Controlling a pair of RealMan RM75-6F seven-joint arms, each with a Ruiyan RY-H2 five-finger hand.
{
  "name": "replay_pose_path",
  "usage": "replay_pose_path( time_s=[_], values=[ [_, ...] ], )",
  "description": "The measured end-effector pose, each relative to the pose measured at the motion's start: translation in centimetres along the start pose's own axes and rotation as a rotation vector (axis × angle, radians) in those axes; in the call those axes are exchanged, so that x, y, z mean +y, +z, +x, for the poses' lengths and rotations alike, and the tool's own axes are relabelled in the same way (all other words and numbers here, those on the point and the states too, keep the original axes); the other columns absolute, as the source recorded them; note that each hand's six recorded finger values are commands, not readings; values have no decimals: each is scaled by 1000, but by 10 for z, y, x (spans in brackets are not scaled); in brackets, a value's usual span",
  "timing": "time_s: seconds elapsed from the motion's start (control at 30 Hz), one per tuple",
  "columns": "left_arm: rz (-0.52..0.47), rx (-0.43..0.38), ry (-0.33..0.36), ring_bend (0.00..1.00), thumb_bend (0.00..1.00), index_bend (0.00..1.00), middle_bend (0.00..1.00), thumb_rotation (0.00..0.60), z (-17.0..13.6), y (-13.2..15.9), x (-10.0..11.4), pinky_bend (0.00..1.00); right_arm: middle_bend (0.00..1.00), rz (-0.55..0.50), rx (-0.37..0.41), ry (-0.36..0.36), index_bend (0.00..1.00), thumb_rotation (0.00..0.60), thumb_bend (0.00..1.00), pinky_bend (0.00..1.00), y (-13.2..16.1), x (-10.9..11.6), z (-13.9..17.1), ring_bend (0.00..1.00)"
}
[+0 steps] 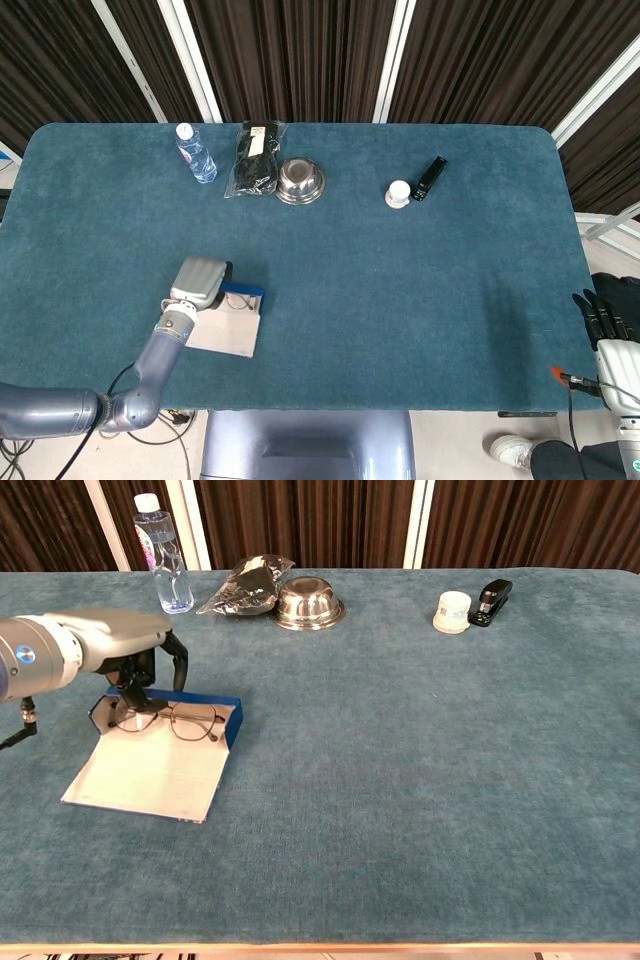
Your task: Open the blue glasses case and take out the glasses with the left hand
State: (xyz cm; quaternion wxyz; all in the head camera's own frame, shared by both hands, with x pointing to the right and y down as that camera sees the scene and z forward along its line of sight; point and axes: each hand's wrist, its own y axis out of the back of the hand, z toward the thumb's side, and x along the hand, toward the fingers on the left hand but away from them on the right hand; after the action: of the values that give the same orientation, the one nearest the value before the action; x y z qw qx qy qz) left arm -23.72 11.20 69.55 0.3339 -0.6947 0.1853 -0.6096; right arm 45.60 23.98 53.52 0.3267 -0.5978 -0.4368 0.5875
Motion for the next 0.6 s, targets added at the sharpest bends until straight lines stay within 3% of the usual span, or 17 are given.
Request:
replay_pose_path(
  time_s=[0.6],
  values=[
    [82,79,100,911,394,511,1000,600,8,-20,16,910,0,0,-1,1,0,600,160,213,0,0,0,0]
  ],
)
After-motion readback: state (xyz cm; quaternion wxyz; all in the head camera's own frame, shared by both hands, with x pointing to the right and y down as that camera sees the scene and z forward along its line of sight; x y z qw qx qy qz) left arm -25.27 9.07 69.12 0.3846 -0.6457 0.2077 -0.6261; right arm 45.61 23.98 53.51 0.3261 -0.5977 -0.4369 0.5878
